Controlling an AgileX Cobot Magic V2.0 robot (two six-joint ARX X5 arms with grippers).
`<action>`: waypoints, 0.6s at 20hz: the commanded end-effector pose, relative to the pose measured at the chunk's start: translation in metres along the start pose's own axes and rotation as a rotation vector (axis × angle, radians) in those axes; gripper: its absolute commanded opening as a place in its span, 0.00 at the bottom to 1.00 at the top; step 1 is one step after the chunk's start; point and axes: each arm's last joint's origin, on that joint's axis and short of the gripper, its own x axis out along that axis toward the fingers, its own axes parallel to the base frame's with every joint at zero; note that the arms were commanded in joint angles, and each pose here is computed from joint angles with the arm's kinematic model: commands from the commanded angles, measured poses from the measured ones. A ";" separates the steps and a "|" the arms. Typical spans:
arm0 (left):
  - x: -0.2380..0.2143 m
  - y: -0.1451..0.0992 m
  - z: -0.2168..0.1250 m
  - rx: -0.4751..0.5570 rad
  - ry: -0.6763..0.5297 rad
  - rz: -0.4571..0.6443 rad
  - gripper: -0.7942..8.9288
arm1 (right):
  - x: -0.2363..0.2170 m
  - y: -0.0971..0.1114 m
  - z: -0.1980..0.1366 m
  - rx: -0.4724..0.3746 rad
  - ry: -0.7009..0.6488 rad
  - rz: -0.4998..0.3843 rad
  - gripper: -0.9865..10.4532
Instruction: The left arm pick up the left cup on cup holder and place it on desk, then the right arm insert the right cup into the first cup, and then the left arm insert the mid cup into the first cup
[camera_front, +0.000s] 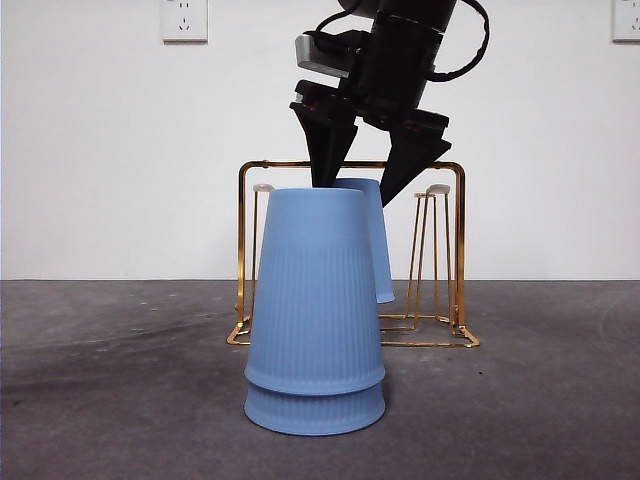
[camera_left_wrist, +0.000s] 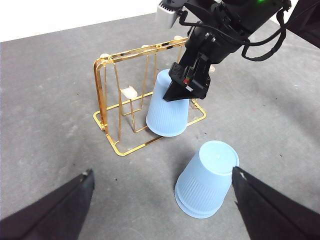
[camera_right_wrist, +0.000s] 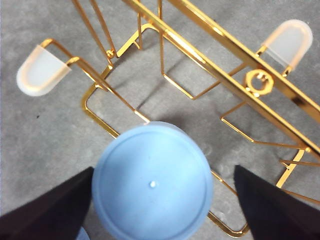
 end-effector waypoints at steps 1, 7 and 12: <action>-0.004 -0.001 0.007 -0.007 -0.030 -0.007 0.53 | 0.000 0.003 0.005 -0.014 -0.012 0.022 0.44; -0.004 -0.001 0.007 -0.007 -0.030 -0.007 0.53 | 0.000 0.003 0.004 -0.012 0.001 0.025 0.39; -0.004 -0.001 0.007 -0.007 -0.031 -0.007 0.53 | 0.000 0.003 0.004 -0.012 0.001 0.025 0.31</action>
